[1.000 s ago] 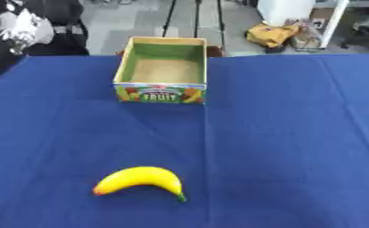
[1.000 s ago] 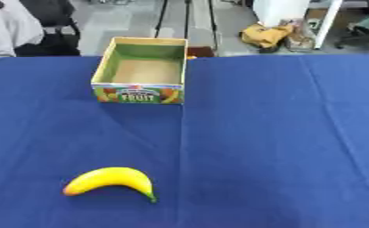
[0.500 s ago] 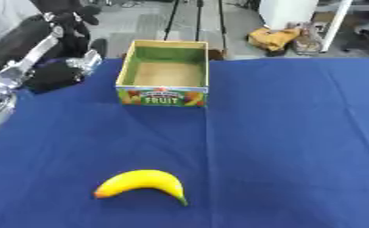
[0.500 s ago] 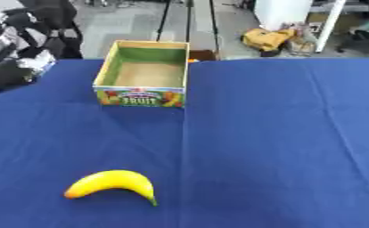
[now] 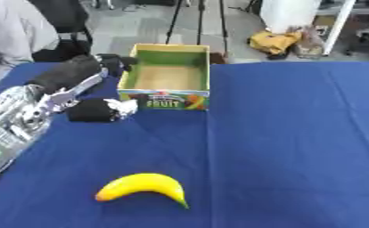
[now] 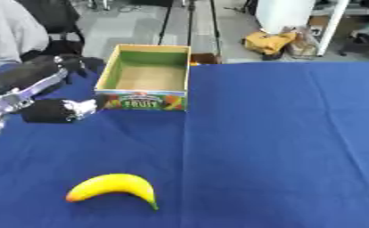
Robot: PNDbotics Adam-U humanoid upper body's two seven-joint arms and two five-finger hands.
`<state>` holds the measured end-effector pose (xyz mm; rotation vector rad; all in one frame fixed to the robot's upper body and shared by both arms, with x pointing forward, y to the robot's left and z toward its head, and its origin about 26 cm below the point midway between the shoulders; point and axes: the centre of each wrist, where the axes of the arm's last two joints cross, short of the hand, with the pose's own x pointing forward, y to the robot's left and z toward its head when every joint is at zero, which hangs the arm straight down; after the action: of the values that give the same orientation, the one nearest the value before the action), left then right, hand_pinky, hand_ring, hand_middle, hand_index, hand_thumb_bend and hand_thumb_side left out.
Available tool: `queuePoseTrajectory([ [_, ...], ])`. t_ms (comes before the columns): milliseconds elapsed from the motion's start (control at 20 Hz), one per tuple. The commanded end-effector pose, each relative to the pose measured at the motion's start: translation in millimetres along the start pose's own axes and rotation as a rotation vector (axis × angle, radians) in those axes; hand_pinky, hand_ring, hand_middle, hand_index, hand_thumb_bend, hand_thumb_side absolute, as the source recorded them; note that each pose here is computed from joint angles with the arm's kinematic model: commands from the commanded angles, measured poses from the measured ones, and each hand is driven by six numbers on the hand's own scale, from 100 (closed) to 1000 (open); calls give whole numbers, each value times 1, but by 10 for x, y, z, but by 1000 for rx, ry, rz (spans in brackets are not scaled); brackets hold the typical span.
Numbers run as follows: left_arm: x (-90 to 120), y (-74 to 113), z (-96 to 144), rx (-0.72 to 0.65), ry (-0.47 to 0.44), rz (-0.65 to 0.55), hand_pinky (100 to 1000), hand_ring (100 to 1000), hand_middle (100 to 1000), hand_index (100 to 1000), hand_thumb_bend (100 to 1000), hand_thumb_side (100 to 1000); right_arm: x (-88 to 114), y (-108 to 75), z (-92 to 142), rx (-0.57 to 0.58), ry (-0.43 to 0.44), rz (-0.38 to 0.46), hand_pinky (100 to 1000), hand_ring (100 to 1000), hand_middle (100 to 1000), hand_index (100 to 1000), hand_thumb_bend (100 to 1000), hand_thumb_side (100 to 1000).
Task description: Pick up objects on the table and place them in the box.
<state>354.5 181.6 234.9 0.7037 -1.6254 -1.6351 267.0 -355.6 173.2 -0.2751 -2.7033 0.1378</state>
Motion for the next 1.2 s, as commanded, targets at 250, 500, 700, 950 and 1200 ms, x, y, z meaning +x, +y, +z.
queuePoseTrajectory([
  [250, 81, 95, 142, -127, -12, 6, 712, 829, 855, 1000, 658, 893, 40, -17, -76, 20, -27, 11, 837, 881, 608, 917, 100, 1000],
  [500, 170, 428, 350, -358, -27, -17, 722, 833, 850, 1000, 691, 866, 40, -20, -62, 19, -25, 15, 838, 881, 607, 917, 100, 1000],
  [700, 158, 395, 453, -442, -17, 8, 724, 830, 837, 1000, 636, 804, 39, -16, -63, 20, -29, 17, 839, 880, 606, 918, 100, 1000],
  [950, 112, 203, 437, -532, -14, 50, 716, 829, 837, 1000, 521, 731, 37, -8, -66, 23, -31, 14, 840, 880, 605, 918, 100, 1000],
  [1200, 117, 84, 405, -570, -19, 56, 698, 818, 823, 1000, 425, 698, 36, -4, -67, 23, -32, 13, 841, 878, 604, 918, 100, 1000],
])
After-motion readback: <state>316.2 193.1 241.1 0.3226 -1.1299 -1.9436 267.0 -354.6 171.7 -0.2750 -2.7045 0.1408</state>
